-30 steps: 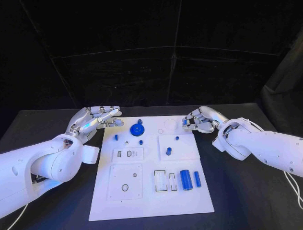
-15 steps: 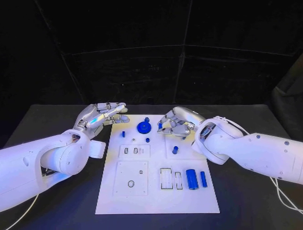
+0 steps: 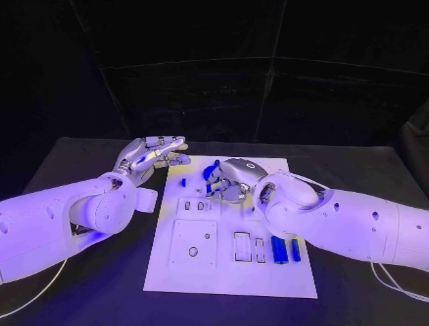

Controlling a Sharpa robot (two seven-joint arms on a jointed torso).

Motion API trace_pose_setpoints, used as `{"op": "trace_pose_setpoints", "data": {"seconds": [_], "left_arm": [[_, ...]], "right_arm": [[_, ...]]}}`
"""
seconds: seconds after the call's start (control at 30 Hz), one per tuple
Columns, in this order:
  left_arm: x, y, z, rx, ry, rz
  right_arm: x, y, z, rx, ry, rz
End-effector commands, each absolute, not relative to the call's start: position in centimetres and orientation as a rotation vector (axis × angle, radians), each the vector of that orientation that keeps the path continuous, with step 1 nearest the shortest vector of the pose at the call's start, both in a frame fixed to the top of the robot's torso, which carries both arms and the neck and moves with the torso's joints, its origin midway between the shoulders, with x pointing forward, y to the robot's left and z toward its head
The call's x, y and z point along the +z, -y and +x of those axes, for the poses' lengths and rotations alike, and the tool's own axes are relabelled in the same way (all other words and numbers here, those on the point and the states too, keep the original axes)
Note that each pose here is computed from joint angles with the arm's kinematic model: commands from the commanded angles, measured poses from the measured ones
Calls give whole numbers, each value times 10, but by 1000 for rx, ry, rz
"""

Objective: Assemble the parts on the task board

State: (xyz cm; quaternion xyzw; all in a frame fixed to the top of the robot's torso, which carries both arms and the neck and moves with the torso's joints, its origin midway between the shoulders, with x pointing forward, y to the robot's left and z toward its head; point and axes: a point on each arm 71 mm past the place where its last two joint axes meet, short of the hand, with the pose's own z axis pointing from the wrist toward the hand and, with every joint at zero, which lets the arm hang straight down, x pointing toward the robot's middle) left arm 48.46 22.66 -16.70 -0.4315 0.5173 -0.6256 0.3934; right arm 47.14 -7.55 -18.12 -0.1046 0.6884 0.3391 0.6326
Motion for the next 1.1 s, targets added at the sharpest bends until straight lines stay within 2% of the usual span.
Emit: {"op": "trace_pose_setpoints", "data": {"seconds": [0.03,0.47,1.1], "left_arm": [[-165,-225,485,-1617,-1304,-1091],[-165,-224,485,-1621,-1312,-1093],[-165,-224,485,-1623,-1318,-1094]], "right_arm": [[-184,71,471,717,-1577,-299],[-194,56,463,729,-1609,-353],[-202,57,463,676,-1658,-396]]}}
